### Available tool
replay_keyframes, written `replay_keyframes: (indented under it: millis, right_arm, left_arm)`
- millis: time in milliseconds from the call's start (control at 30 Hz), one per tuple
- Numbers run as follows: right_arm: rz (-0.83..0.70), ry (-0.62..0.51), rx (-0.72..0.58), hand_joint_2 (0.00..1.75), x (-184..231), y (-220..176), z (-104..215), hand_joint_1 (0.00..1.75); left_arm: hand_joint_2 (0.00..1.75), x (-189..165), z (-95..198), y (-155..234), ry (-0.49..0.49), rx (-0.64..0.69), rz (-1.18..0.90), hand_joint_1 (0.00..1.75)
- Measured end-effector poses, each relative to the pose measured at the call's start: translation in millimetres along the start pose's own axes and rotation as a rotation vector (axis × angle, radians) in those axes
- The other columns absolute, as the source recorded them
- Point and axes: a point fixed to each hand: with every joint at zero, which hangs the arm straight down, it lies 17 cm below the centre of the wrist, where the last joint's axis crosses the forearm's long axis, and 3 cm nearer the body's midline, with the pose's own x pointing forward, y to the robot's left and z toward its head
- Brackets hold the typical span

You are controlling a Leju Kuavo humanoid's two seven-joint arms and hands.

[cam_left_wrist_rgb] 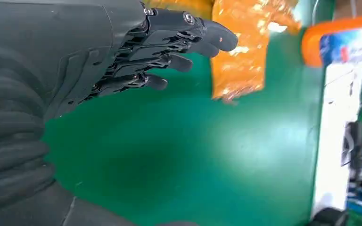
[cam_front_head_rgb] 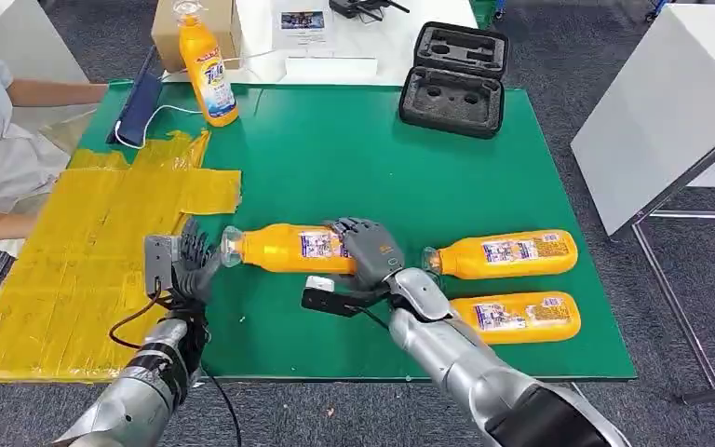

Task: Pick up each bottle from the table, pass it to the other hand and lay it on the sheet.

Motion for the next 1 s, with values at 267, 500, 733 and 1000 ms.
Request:
replay_keyframes:
  millis: [267,500,733,1000]
  right_arm:
    - [-0.059,0.032,-0.045,1.75,-4.0,-4.0,7.3,1.75]
    - [-0.309,0.044,-0.127,1.75,1.3,-17.4,12.7,1.75]
    - [-0.579,0.061,-0.095,1.75,9.8,-0.8,28.2,1.69]
    - [-0.64,0.042,-0.107,1.75,33.4,5.6,34.9,1.69]
  left_arm:
    - [1.75,-12.0,9.9,-10.5,0.018,-0.027,-0.018,0.0]
    - [1.75,-17.8,19.7,-34.6,0.022,-0.112,-0.042,0.0]
    - [1.75,-1.8,43.3,-95.2,-0.046,-0.3,-0.001,0.0]
    - [1.75,55.5,56.4,-131.5,-0.184,-0.41,0.066,0.0]
